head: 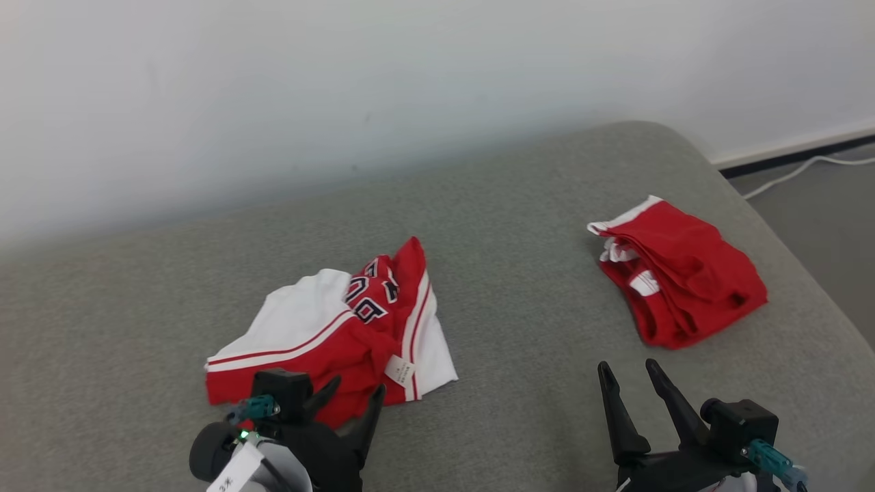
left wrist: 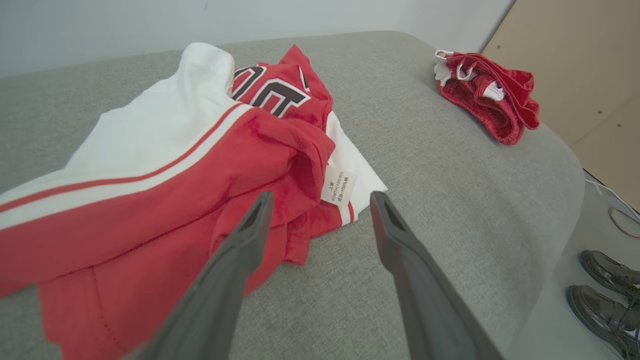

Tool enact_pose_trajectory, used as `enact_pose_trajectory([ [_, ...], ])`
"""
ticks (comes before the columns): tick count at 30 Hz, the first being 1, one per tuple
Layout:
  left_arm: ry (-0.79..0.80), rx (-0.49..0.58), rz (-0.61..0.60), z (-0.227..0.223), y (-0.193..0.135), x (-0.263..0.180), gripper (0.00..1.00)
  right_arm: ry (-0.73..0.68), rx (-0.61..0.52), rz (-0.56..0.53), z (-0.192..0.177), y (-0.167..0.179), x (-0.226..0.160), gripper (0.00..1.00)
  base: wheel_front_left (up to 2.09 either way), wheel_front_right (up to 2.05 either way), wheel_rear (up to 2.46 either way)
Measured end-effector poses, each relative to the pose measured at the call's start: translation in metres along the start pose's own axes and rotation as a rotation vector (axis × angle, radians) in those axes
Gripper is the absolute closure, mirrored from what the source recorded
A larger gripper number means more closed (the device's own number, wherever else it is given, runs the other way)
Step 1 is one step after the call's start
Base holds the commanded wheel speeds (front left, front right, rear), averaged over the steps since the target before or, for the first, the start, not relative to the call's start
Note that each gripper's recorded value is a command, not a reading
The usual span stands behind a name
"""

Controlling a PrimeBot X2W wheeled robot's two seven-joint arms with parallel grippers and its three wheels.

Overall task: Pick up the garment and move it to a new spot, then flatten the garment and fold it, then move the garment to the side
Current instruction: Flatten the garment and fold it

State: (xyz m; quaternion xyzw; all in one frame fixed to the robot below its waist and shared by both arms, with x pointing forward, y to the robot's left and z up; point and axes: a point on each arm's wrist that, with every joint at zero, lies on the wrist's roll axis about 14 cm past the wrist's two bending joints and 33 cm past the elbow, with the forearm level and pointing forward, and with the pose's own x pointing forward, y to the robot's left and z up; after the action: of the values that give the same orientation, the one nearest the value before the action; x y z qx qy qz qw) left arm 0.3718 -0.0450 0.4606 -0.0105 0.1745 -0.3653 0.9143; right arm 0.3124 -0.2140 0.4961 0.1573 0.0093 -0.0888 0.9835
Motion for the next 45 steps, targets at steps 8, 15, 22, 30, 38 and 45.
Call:
enact_pose_trajectory([
  [8, 0.096, -0.016, 0.014, -0.016, 0.0, 0.028, 0.0, -0.009, -0.007, -0.066, 0.004, -0.021, -0.004, 0.0, 0.0, 0.0, 0.0],
  [15, 0.131, -0.026, 0.003, -0.019, -0.004, 0.047, 0.0, -0.002, -0.016, -0.108, 0.002, -0.034, -0.006, 0.0, 0.0, 0.0, 0.0],
  [22, 0.096, -0.034, 0.041, -0.009, 0.009, 0.051, 1.0, -0.001, -0.013, -0.107, 0.0, -0.033, -0.005, 0.0, 0.0, 0.0, 0.0],
  [30, -0.103, 0.002, -0.021, 0.065, 0.0, 0.058, 1.0, -0.001, -0.012, -0.078, -0.001, -0.024, 0.0, 0.0, 0.0, 0.0, 0.0],
  [38, -0.46, 0.165, -0.156, 0.211, -0.044, 0.045, 1.0, -0.005, -0.001, 0.002, -0.001, 0.002, 0.005, 0.0, 0.0, 0.0, 0.0],
  [45, -0.677, 0.249, -0.252, 0.286, -0.085, 0.021, 1.0, -0.006, 0.005, 0.004, -0.002, 0.002, 0.0, 0.0, 0.0, 0.0, 0.0],
])
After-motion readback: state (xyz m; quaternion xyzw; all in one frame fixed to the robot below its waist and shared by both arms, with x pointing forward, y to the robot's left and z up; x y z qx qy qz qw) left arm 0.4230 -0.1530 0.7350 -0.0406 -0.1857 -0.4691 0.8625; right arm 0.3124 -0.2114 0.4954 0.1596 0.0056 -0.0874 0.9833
